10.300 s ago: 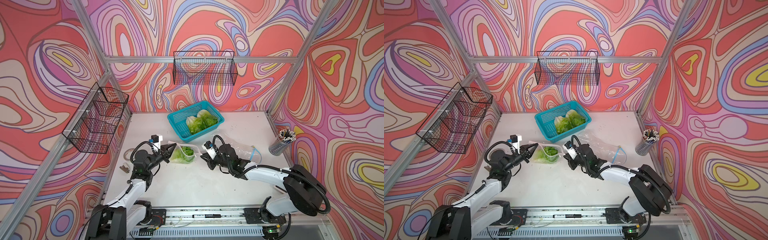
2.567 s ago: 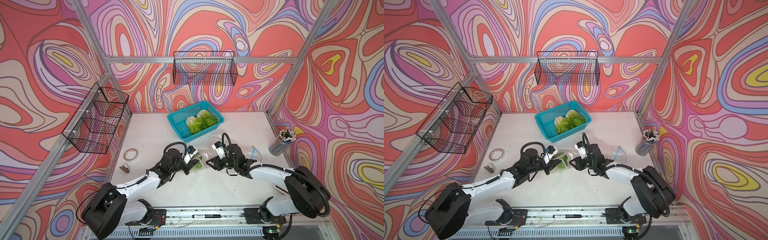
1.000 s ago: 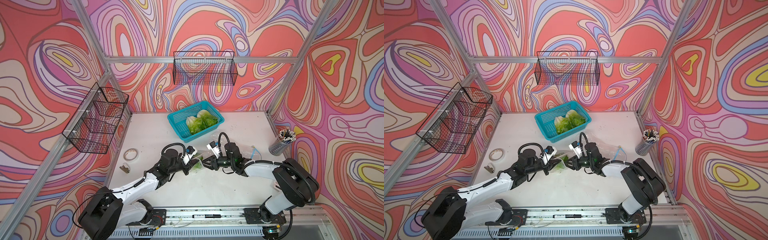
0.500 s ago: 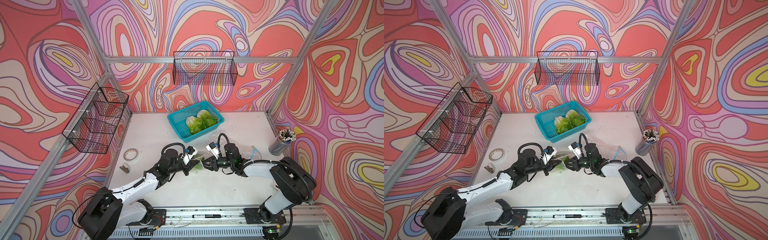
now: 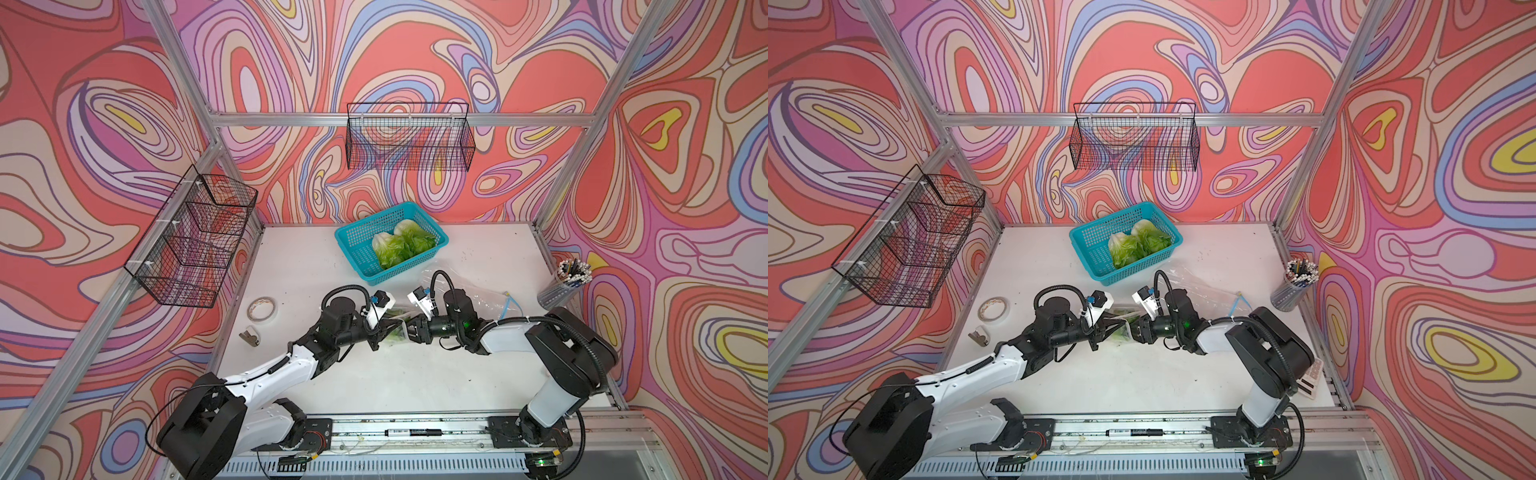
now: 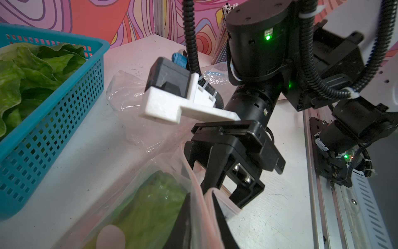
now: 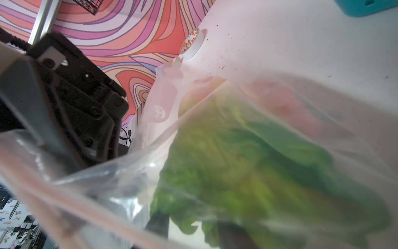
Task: Open the zip-top bag and take out the chinese cabbages
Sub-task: Pick up the Chinese cabbage from the zipper food storage bag.
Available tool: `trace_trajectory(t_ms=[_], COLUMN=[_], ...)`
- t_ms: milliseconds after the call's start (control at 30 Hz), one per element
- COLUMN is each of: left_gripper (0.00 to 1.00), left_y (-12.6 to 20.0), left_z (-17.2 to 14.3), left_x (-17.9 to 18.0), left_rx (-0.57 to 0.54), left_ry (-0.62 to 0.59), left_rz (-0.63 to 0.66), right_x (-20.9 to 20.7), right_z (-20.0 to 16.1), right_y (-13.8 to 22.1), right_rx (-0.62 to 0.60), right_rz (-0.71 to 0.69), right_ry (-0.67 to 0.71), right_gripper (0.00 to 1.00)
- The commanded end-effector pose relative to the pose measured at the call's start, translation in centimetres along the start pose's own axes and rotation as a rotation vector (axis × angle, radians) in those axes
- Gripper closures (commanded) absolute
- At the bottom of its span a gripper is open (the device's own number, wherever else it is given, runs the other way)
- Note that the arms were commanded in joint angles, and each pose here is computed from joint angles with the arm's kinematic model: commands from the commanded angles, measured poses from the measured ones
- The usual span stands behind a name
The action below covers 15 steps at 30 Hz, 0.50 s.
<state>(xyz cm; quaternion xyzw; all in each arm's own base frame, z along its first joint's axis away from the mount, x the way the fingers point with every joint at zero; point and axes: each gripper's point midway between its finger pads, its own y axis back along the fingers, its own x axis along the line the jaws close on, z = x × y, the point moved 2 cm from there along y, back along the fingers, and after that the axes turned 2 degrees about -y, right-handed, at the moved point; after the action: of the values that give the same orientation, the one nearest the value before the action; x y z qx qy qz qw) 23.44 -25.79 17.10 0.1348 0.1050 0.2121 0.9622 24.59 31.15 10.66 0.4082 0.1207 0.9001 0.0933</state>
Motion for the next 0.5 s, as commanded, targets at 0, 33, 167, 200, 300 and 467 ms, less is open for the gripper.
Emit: trace_trajectory(t_ms=[0,33,167,200,300,467], left_gripper=[0.84,0.84,0.84,0.84,0.83,0.81], left_y=[-0.2,-0.2,-0.4,-0.3,-0.2,0.5], left_z=[2.4,2.4,2.5,2.5,2.5,2.2], left_x=[-0.7,-0.6,-0.7,-0.7,-0.6,-0.4], left_rx=[-0.095,-0.1,-0.107,-0.111,-0.119,-0.118], left_ry=[-0.016,-0.013,-0.002,0.0,0.01,0.012], left_rz=[-0.048,-0.05,-0.057,-0.056,-0.045,-0.011], right_x=[0.8,0.7,0.0,-0.1,-0.8,-1.3], right_z=[1.4,1.3,1.2,1.3,1.3,1.2], right_y=[-0.6,-0.6,-1.0,-1.0,-1.1,-1.0], right_rx=[-0.05,-0.053,-0.067,-0.075,-0.089,-0.1], right_rz=[0.045,0.042,0.034,0.032,0.005,-0.035], right_ry=[0.032,0.028,0.007,0.005,-0.002,0.009], right_gripper=[0.62,0.62,0.62,0.63,0.69,0.82])
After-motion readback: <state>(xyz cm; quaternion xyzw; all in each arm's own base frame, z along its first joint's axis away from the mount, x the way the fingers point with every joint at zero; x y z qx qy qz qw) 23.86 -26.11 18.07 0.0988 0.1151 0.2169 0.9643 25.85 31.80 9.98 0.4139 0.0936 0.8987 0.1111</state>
